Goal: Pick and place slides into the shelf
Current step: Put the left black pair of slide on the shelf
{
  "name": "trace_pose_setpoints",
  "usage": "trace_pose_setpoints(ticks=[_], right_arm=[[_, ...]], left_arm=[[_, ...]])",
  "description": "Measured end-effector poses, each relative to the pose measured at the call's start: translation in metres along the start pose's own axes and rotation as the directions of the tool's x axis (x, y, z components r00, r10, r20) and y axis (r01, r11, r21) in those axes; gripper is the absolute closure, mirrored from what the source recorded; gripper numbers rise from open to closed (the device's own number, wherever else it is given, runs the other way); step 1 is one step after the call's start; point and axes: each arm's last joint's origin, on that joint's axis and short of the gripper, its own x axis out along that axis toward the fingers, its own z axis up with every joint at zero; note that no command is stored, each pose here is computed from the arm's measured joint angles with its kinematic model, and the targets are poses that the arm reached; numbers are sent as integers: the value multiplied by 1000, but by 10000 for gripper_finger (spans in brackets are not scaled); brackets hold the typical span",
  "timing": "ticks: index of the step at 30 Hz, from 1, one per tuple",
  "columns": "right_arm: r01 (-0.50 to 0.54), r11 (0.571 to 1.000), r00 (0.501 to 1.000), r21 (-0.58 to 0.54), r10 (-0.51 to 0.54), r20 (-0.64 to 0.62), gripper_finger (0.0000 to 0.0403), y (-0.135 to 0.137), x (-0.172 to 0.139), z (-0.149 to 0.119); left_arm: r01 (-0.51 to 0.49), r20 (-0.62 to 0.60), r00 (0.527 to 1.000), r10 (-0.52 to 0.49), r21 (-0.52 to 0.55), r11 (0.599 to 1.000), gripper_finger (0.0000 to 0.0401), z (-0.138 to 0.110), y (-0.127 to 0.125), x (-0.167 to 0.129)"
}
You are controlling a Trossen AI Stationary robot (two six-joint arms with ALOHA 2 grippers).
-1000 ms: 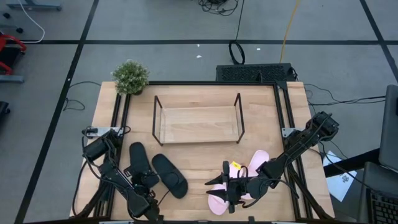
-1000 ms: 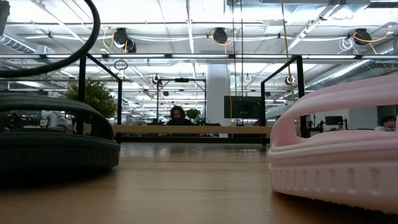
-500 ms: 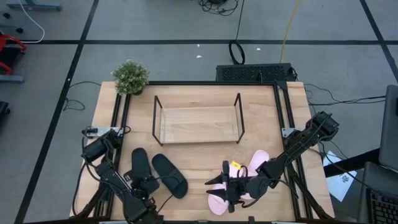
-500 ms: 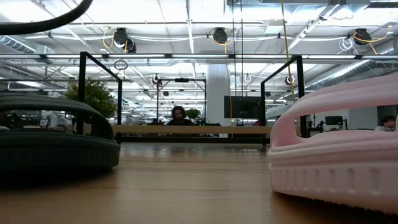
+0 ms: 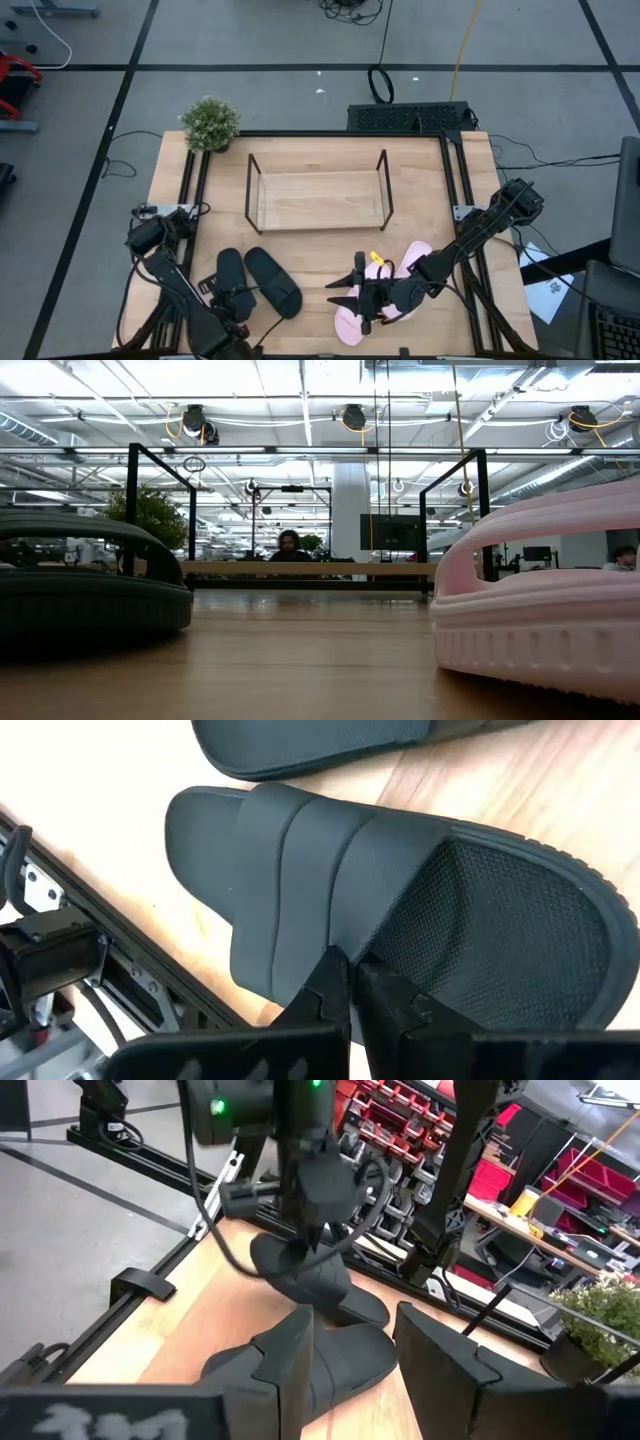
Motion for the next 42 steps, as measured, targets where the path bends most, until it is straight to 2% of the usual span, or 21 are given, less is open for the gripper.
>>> trace_pose_setpoints(ticks=[7,11,15,24,32,36,42], right_arm=[[1,1000,1000,-11,-1,0,268,0,0,0],[15,999,1000,-43,-15,3,268,-5,3,0],[50,998,999,-30,-49,20,268,-14,8,0],[96,995,995,-19,-96,-1,268,-31,18,-5],[95,995,995,-11,-95,0,268,-31,18,-5],[90,996,996,-12,-90,2,268,-29,17,-4],[90,996,996,-12,-90,3,268,-29,17,-4]], left_arm=[[53,7,999,-53,-26,998,401,0,12,-14],[92,26,995,-92,-10,996,401,2,13,-24],[113,53,992,-113,8,994,401,4,13,-30],[116,55,992,-118,29,993,401,3,14,-31],[93,117,989,-96,30,995,401,2,15,-25],[9,88,996,-14,61,998,401,2,18,-8],[33,67,997,-37,61,998,401,-5,34,-12]])
